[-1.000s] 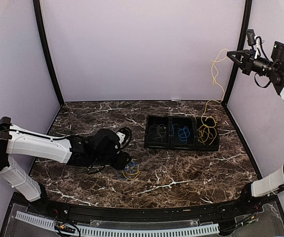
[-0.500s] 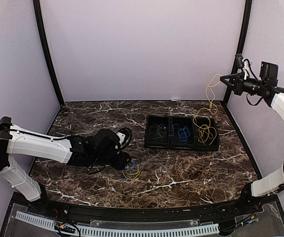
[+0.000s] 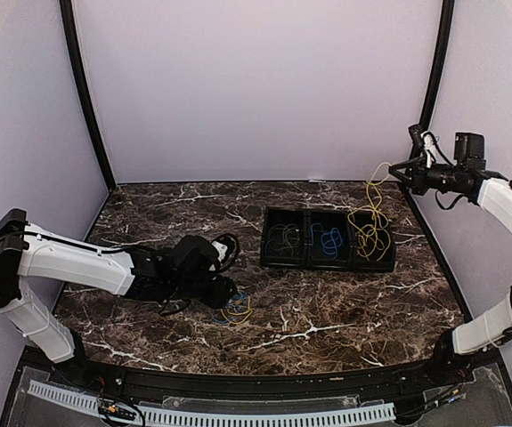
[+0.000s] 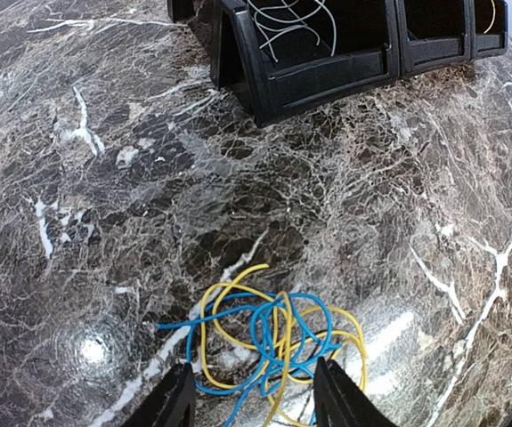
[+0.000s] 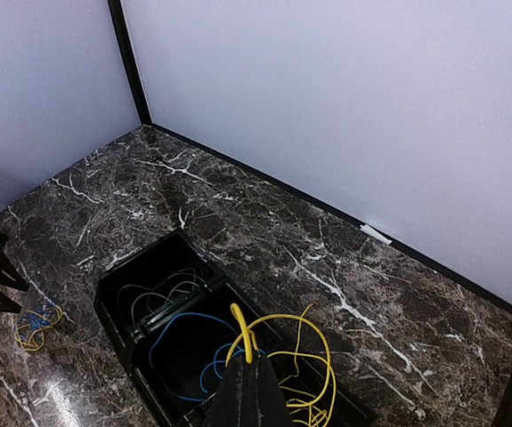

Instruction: Untangle the cables

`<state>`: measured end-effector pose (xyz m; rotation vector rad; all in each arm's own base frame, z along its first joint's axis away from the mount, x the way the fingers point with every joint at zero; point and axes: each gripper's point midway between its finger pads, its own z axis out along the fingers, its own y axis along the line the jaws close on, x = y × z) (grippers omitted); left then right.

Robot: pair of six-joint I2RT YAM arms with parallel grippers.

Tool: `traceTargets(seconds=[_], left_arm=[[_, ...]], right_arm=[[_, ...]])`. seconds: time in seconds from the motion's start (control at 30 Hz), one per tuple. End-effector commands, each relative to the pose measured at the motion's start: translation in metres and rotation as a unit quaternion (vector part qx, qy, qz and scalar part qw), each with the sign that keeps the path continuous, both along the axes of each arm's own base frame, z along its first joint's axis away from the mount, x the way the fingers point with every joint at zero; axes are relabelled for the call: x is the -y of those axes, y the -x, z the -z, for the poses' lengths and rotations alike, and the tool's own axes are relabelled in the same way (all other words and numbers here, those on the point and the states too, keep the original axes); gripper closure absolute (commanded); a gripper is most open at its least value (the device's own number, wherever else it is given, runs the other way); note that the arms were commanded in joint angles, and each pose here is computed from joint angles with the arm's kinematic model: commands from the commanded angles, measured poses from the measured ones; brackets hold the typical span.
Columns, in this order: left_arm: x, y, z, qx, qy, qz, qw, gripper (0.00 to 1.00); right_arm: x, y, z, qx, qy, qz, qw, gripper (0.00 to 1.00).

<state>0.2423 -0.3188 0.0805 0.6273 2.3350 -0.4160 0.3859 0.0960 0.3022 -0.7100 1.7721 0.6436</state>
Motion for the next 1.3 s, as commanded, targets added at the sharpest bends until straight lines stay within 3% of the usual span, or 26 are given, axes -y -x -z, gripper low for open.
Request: traceTargets(seconds=[0.0,0.17,0.37,0.5,0.9,1.27], left_arm=[[-0.003,0.001,0.007,-0.002,-0.011,0.003,1.000,0.53],[-0.003,0.001,0.010,-0.006,-0.014,0.004,1.000,0.53],[-0.004,0.002,0.011,-0.006,-0.014,0.003,1.000,0.53],[-0.003,0.002,0.011,-0.004,-0.011,0.003,1.000,0.53],[-0.007,0.004,0.013,-0.005,-0.004,-0.004,1.000,0.53],[-0.019,0.007,0.017,-0.008,0.005,-0.025,1.000,0.53]], right_arm=[[0.005,0.004,0.026,-0.009,0.043,0.013,0.999,1.00],[0.013,0.012,0.037,-0.020,0.071,0.036,0.997,1.00],[0.015,0.029,-0.002,0.025,0.075,0.056,0.995,1.00],[0.014,0.032,-0.001,0.014,0.074,0.053,0.996,1.00],[0.001,0.013,0.049,-0.033,0.064,0.027,0.997,1.00],[-0.005,-0.012,0.147,-0.085,0.142,0.044,0.985,1.00]])
